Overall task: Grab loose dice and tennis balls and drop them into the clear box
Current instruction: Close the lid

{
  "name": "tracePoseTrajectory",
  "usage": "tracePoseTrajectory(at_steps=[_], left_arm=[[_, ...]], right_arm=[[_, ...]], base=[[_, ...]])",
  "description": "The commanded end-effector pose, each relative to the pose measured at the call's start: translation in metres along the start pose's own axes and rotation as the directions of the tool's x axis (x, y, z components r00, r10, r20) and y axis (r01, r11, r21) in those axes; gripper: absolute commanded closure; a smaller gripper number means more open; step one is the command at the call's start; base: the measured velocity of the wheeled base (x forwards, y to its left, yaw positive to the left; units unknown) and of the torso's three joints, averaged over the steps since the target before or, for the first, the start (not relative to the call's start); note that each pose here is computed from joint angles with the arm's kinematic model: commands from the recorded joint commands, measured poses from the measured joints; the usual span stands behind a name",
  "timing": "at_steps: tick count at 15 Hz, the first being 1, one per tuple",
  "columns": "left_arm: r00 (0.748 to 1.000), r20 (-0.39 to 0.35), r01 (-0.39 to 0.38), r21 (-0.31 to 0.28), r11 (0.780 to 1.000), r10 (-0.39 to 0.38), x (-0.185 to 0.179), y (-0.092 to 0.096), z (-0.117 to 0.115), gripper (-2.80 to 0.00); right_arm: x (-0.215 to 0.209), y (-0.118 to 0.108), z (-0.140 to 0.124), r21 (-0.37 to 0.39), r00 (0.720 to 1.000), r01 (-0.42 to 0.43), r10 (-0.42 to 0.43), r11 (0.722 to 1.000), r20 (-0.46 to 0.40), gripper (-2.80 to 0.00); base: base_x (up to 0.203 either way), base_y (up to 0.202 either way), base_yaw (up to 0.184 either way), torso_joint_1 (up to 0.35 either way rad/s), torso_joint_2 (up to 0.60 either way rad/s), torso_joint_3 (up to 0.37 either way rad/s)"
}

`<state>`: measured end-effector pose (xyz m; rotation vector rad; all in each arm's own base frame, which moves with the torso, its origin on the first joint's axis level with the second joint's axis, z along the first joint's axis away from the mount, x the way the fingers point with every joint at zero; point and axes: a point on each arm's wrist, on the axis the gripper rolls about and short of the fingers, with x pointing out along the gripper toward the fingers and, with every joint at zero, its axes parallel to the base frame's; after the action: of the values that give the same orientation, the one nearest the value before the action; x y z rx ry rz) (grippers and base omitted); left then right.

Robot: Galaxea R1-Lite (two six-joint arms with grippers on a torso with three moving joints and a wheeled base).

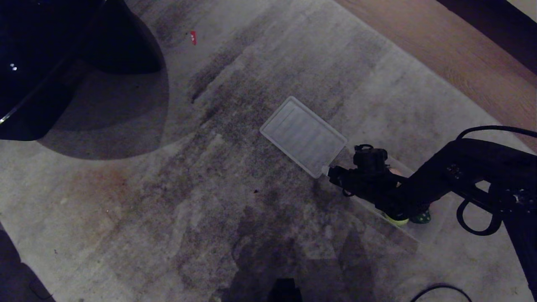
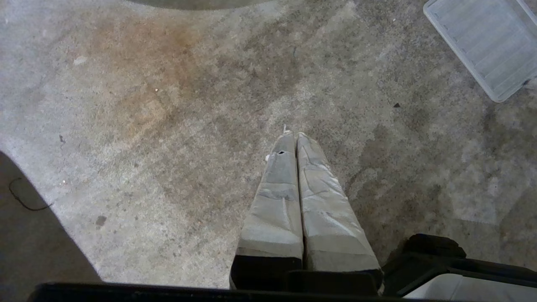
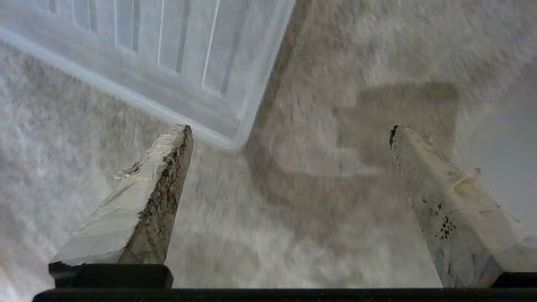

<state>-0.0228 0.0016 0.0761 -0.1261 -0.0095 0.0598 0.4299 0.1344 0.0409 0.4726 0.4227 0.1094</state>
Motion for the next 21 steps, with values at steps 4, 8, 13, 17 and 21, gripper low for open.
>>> tracePoseTrajectory(at_steps=[4, 8, 13, 17, 21], left_arm=[[1.0, -0.003, -0.001, -0.001, 1.0, 0.001, 0.0, 0.0, 0.0, 0.0], [1.0, -0.003, -0.001, -0.001, 1.0, 0.001, 0.0, 0.0, 0.0, 0.0], [1.0, -0.003, -0.001, -0.001, 1.0, 0.001, 0.0, 0.0, 0.0, 0.0], [1.0, -0.003, -0.001, -0.001, 1.0, 0.001, 0.0, 0.0, 0.0, 0.0], [1.0, -0.003, -0.001, -0.001, 1.0, 0.001, 0.0, 0.0, 0.0, 0.0]], right_arm=[[0.025, -0.01, -0.007, 0.009, 1.0, 0.013, -0.013, 1.0, 0.015, -2.8], [0.036, -0.016, -0.002, 0.009, 0.999, 0.018, -0.018, 1.0, 0.041, 0.0], [0.042, -0.019, -0.002, -0.042, 0.999, 0.022, -0.02, 0.999, 0.046, 0.0], [0.042, -0.019, -0.002, -0.051, 0.999, 0.023, -0.02, 0.998, 0.046, 0.0], [0.04, -0.017, 0.0, -0.075, 0.999, 0.03, -0.027, 0.997, 0.036, 0.0]], base=[[0.0, 0.0, 0.0, 0.0, 0.0, 0.0], [0.0, 0.0, 0.0, 0.0, 0.0, 0.0], [0.0, 0.0, 0.0, 0.0, 0.0, 0.0], [0.0, 0.0, 0.0, 0.0, 0.0, 0.0], [0.0, 0.0, 0.0, 0.0, 0.0, 0.0]])
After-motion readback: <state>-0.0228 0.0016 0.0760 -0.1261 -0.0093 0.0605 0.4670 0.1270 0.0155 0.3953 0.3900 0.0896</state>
